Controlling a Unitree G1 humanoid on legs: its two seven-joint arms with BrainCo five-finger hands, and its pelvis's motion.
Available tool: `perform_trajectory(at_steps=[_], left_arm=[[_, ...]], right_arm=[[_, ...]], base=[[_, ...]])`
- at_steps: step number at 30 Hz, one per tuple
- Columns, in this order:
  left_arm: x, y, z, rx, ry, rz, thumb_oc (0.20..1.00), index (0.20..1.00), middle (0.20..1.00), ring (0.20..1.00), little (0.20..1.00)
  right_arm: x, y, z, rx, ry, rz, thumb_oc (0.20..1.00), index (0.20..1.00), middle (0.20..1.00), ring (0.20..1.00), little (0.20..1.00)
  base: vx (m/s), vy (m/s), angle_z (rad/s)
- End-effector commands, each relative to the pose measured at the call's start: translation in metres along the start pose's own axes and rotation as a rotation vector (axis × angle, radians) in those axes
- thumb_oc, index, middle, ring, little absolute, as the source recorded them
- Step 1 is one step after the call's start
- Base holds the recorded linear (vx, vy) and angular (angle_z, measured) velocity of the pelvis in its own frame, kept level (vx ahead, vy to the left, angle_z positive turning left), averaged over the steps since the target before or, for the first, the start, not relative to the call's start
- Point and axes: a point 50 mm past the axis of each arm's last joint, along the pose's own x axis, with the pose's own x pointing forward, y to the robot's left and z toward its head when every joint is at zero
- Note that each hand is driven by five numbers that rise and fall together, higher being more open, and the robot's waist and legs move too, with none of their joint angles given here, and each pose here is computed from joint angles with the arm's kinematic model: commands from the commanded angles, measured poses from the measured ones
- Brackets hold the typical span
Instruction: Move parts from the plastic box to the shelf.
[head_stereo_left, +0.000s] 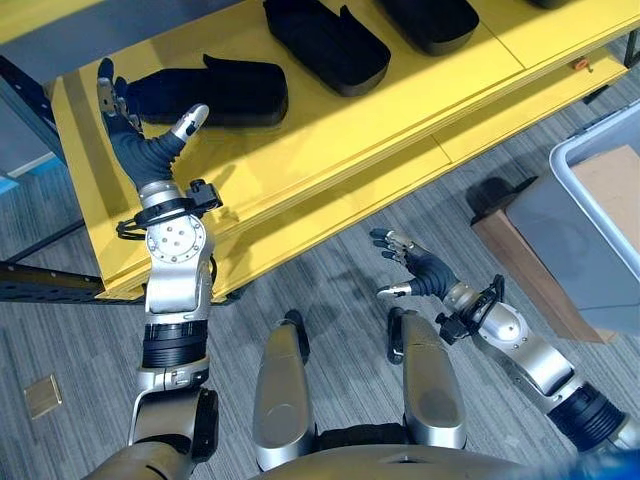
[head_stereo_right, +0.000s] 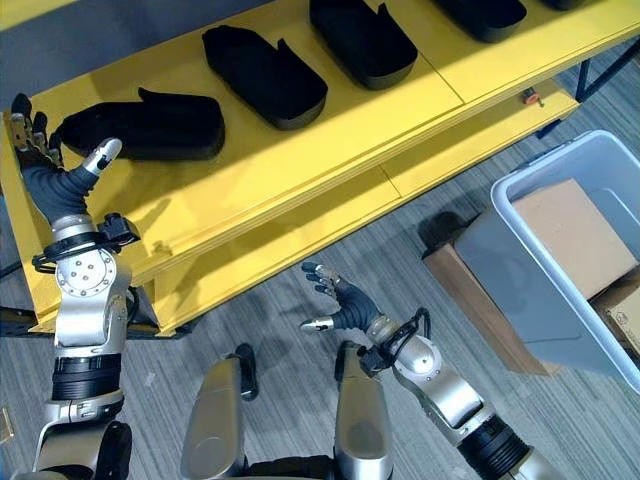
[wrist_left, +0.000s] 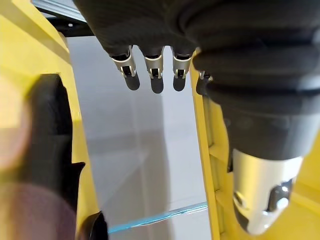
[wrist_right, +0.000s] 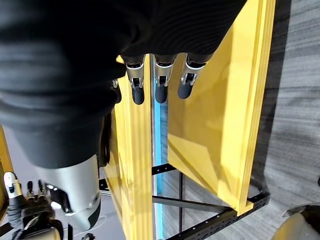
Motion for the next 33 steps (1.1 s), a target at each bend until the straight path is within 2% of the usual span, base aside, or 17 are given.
perform_trajectory(at_steps=[1,4,10,13,19,25,33], left_arm=[[0.005,-0.004,0.026,-0.028,-0.139,-0.010,1.000,1.000,1.000,1.000,1.000],[0.009,-0.012,0.026,-0.050,-0.136,-0.028,1.000,1.000,1.000,1.000,1.000],[0.019,-0.043,0.026,-0.217,-0.076,-0.095,1.000,1.000,1.000,1.000,1.000],[0.028,-0.054,0.023,-0.221,-0.048,-0.119,1.000,1.000,1.000,1.000,1.000],[0.044,-0.085,0.005,-0.331,0.119,-0.166,1.000,1.000,1.000,1.000,1.000],[0.041,-0.089,-0.019,-0.390,0.265,-0.151,1.000,1.000,1.000,1.000,1.000],[0.041,-0.085,-0.039,-0.348,0.354,-0.133,1.000,1.000,1.000,1.000,1.000]], right_arm=[[0.010,-0.001,0.022,-0.002,-0.125,-0.013,1.000,1.000,1.000,1.000,1.000],[0.009,-0.001,0.023,-0.005,-0.131,-0.012,1.000,1.000,1.000,1.000,1.000],[0.008,-0.004,0.023,-0.010,-0.128,-0.017,1.000,1.000,1.000,1.000,1.000],[0.008,-0.007,0.023,-0.015,-0.124,-0.027,1.000,1.000,1.000,1.000,1.000],[0.005,-0.015,0.020,-0.028,-0.101,-0.039,1.000,1.000,1.000,1.000,1.000],[0.001,-0.020,0.018,-0.036,-0.089,-0.050,1.000,1.000,1.000,1.000,1.000],[-0.002,-0.025,0.016,-0.041,-0.075,-0.075,1.000,1.000,1.000,1.000,1.000]], base=[[0.00,0.000,0.00],[0.00,0.000,0.00],[0.01,0.003,-0.02],[0.00,0.000,0.00],[0.02,0.005,0.00],[0.03,0.009,-0.04],[0.00,0.000,0.00]])
